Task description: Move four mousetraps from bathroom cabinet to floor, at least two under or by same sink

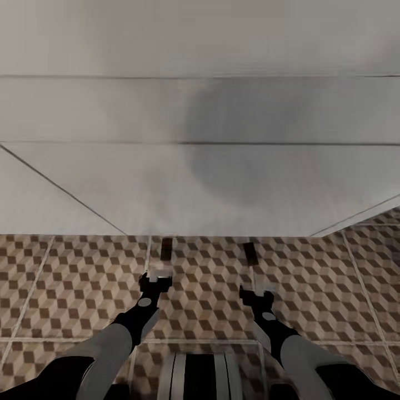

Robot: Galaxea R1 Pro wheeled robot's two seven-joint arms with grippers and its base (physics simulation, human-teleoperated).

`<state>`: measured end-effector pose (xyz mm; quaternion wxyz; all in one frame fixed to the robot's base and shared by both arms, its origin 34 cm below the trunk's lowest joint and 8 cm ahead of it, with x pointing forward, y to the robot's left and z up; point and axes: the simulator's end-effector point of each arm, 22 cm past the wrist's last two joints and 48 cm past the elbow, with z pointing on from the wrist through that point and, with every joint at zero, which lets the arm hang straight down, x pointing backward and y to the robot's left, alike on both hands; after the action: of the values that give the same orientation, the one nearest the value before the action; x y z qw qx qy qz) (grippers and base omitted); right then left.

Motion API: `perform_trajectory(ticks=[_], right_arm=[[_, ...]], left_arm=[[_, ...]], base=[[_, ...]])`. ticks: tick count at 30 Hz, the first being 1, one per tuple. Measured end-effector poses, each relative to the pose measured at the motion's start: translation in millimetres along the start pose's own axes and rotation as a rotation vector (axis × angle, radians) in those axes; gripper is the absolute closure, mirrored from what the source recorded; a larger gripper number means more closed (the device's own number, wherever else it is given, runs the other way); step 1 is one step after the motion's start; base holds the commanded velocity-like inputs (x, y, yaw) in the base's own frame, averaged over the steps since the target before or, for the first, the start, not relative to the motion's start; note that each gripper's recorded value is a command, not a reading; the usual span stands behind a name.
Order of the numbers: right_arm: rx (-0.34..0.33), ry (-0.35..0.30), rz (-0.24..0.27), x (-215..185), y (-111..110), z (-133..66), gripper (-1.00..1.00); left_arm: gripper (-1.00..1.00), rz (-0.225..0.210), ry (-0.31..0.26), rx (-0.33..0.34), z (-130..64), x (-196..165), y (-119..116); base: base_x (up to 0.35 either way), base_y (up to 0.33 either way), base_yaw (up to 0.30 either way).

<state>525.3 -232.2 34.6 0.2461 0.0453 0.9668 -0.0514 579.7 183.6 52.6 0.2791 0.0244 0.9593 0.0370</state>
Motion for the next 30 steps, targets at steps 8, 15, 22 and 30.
perform_trajectory(ticks=[8, 15, 22, 30], right_arm=[[0.000, -0.002, 0.000, -0.7, 0.1, 0.1, -1.00], [0.000, -0.003, 0.000, -1.2, 0.2, 0.2, -1.00], [-0.001, -0.007, 0.001, -3.1, 0.4, 0.5, -1.00], [-0.001, -0.008, 0.002, -3.7, 0.4, 0.6, -1.00]], left_arm=[[-1.00, -0.001, 0.003, 0.000, 0.0, 0.7, 0.0], [-1.00, -0.001, 0.004, 0.000, 0.0, 1.1, 0.0], [-1.00, -0.002, 0.005, 0.000, -0.1, 1.4, 0.1], [-1.00, -0.005, 0.005, -0.002, -0.1, 1.3, 0.4]], base=[[-0.343, 0.000, 0.000], [-0.344, 0.000, 0.000], [-0.345, 0.000, 0.000], [-0.326, 0.000, 0.000]])
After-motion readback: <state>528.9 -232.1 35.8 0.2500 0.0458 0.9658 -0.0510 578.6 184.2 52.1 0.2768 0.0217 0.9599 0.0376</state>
